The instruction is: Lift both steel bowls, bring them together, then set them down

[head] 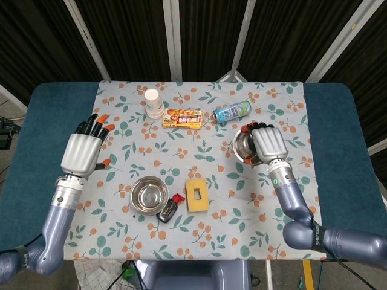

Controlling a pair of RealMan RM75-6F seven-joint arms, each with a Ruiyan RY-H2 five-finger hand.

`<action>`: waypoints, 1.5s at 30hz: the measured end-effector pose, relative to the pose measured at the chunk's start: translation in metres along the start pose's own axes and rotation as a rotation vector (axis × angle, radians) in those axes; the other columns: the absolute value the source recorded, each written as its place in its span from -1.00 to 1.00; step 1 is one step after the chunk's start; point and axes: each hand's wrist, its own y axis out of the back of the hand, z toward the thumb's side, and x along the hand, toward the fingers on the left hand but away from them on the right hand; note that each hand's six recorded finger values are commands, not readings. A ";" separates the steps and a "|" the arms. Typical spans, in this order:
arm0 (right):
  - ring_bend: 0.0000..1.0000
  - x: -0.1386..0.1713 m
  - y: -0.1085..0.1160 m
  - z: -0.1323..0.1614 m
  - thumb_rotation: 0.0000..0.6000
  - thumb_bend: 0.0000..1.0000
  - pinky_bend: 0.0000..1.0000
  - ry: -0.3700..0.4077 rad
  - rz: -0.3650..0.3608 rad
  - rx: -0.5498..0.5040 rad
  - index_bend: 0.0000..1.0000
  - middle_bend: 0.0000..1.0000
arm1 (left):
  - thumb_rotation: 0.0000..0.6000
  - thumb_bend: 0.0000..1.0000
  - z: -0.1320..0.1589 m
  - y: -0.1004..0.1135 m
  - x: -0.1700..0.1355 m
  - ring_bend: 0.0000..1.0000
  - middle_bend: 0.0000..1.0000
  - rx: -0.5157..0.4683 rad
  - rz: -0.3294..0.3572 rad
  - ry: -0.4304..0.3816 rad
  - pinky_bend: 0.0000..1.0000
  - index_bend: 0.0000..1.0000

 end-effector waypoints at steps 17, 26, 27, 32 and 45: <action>-0.10 -0.015 -0.059 -0.033 1.00 -0.63 -0.05 -0.068 0.148 0.055 0.06 -0.24 | 1.00 -0.96 -0.052 -0.027 -0.029 -0.92 -0.90 -0.068 -0.170 0.109 -0.62 -0.56; -0.55 -0.021 -0.095 -0.040 1.00 -0.93 -0.34 -0.085 0.206 0.038 -0.38 -0.68 | 1.00 -0.95 -0.066 -0.034 -0.033 -0.92 -0.90 -0.081 -0.173 0.105 -0.62 -0.56; -0.61 -0.021 -0.097 -0.040 1.00 -0.96 -0.38 -0.086 0.209 0.038 -0.46 -0.75 | 1.00 -0.96 -0.067 -0.035 -0.033 -0.92 -0.90 -0.081 -0.171 0.101 -0.62 -0.56; -0.74 -0.024 -0.104 -0.040 1.00 -1.00 -0.50 -0.086 0.217 0.048 -0.65 -0.95 | 1.00 -0.96 -0.065 -0.041 -0.034 -0.92 -0.91 -0.085 -0.187 0.087 -0.62 -0.57; -0.76 -0.021 -0.076 -0.038 1.00 -1.00 -0.61 -0.065 0.157 -0.028 -0.73 -1.00 | 1.00 -0.96 -0.062 -0.032 -0.044 -0.93 -0.94 -0.105 -0.161 0.064 -0.62 -0.61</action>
